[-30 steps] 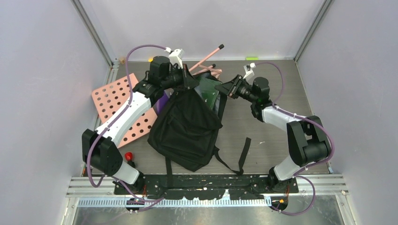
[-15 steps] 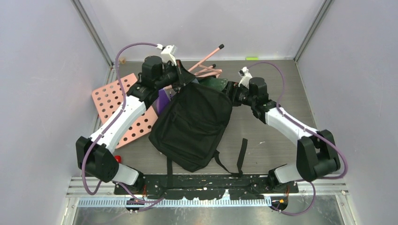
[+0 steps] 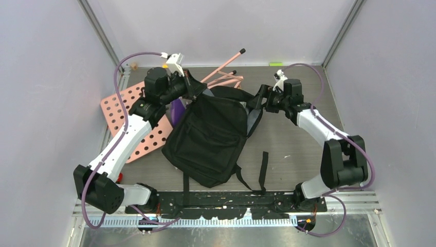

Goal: Pack the student bag
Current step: Adjust the student bag at the center of the board.

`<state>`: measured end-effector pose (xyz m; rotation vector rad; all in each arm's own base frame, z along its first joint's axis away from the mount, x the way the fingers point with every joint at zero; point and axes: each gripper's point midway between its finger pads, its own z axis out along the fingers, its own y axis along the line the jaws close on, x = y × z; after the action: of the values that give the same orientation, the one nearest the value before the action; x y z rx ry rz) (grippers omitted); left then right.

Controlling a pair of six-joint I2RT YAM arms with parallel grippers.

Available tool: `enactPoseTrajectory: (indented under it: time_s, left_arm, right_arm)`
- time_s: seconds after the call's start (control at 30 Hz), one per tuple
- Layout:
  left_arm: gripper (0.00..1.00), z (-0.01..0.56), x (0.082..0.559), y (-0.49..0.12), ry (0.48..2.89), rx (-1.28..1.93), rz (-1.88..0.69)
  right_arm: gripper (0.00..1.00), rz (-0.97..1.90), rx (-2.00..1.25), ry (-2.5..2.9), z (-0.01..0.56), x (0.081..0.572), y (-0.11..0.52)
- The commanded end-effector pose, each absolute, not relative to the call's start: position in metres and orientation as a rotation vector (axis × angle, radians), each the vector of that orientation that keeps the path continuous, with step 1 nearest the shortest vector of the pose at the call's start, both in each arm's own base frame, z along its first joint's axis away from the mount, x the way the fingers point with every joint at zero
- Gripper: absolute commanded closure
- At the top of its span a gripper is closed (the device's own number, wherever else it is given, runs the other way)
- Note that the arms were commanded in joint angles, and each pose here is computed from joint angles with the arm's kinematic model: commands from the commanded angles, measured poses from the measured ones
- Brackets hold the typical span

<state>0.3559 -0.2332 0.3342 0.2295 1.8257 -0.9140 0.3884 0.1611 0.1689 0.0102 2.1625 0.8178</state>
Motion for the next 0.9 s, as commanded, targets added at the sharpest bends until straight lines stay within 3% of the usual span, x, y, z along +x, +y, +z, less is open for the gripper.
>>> enactPoseTrajectory:
  time_s: [0.0,0.2,0.27,0.37,0.4,0.47,0.53,0.87]
  left_arm:
    - [1.00,0.380,0.353,-0.222,1.658,0.250,-0.893]
    - [1.00,0.382,0.351,-0.224,1.659,0.258,-0.911]
    - [1.00,0.383,0.351,-0.224,1.656,0.259,-0.916]
    - [1.00,0.388,0.348,-0.224,1.648,0.274,-0.918]
    - [1.00,0.389,0.346,-0.224,1.643,0.289,-0.915]
    - [1.00,0.392,0.342,-0.223,1.631,0.318,-0.906]
    - [1.00,0.395,0.339,-0.223,1.620,0.344,-0.898]
    - [1.00,0.423,0.313,-0.232,1.495,0.542,-0.929]
  right_arm:
    - [0.12,0.917,-0.069,2.114,0.172,0.405,0.177]
    - [0.12,1.067,-0.155,2.103,0.160,0.410,0.212]
    - [0.17,1.083,-0.167,2.122,0.152,0.413,0.220]
    - [0.53,1.109,-0.153,2.129,0.146,0.419,0.225]
    - [0.71,1.114,-0.157,2.119,0.151,0.420,0.226]
    - [0.93,1.116,-0.163,2.087,0.166,0.420,0.226]
    - [0.99,1.107,-0.169,2.045,0.187,0.419,0.225]
    - [0.99,0.854,-0.176,1.819,0.324,0.389,0.186]
